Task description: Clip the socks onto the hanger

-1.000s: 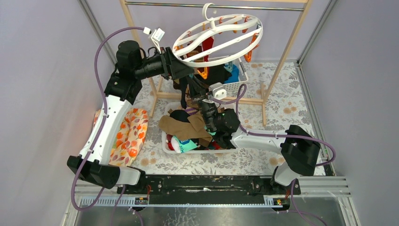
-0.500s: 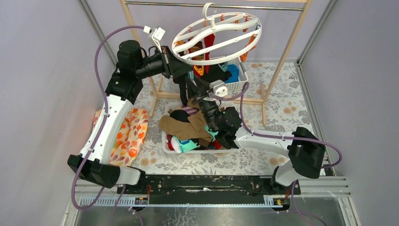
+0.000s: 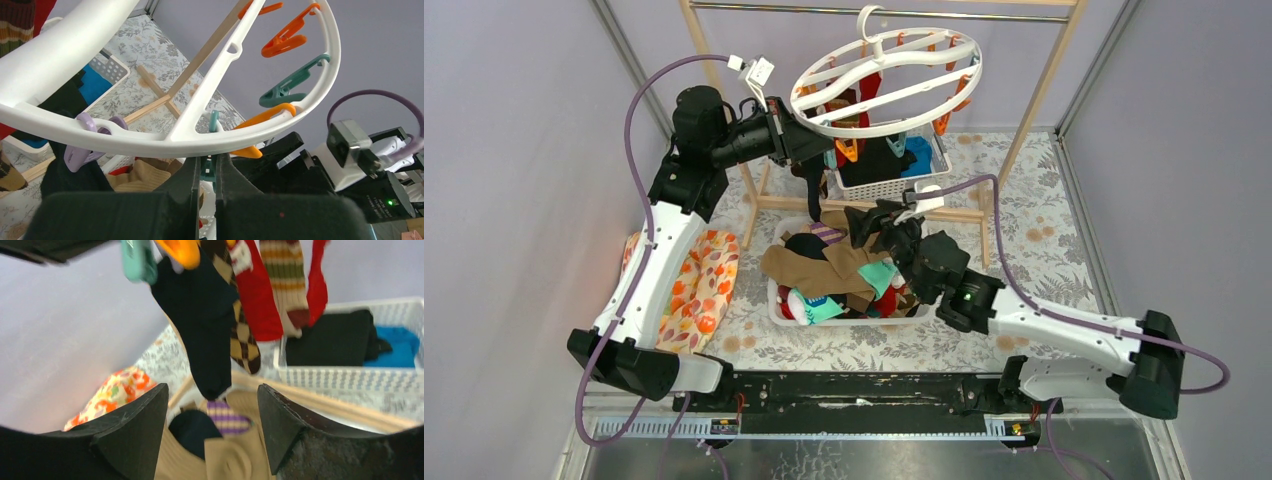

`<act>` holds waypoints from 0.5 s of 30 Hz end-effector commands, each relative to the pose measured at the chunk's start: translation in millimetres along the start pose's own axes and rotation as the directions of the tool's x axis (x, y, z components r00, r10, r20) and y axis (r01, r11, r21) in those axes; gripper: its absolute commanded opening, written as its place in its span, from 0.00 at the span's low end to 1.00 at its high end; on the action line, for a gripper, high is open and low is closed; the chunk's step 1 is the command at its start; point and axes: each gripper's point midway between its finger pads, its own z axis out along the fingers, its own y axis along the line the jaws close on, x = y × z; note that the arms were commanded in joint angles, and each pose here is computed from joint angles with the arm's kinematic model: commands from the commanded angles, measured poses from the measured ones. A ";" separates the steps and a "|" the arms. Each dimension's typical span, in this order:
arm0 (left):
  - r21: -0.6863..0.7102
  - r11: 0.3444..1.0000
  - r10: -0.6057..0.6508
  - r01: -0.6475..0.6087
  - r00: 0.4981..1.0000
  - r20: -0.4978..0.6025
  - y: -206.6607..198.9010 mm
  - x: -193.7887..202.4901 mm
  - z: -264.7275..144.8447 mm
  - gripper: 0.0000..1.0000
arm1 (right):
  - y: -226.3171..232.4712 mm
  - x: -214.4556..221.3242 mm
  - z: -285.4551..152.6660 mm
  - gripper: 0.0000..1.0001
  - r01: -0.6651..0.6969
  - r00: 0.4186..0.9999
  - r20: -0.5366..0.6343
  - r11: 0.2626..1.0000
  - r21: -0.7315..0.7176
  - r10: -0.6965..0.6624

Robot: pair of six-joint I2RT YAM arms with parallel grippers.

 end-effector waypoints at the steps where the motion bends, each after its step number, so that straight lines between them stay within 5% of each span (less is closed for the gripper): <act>1: 0.008 0.999 0.036 -0.036 0.999 0.011 -5.5 0.3 -3.3 0.00 | -40.7 71.6 -37.0 0.71 -0.045 0.950 -0.299 0.988 0.149 0.089; 8: 0.000 0.999 0.038 -0.038 0.999 0.004 -4.3 0.6 -3.3 0.00 | -53.2 116.4 -39.4 0.61 -0.189 0.872 -0.442 0.978 0.093 0.210; 11: 0.000 0.999 0.041 -0.041 0.999 0.003 -4.2 -0.1 -2.9 0.00 | -45.2 123.5 -25.9 0.61 -0.147 0.876 -0.459 0.988 0.035 0.147; 15: 0.007 0.999 0.049 -0.049 0.999 -0.002 -5.7 0.1 -3.5 0.00 | -69.7 146.8 0.6 0.62 -0.043 0.831 -0.544 0.988 0.151 0.120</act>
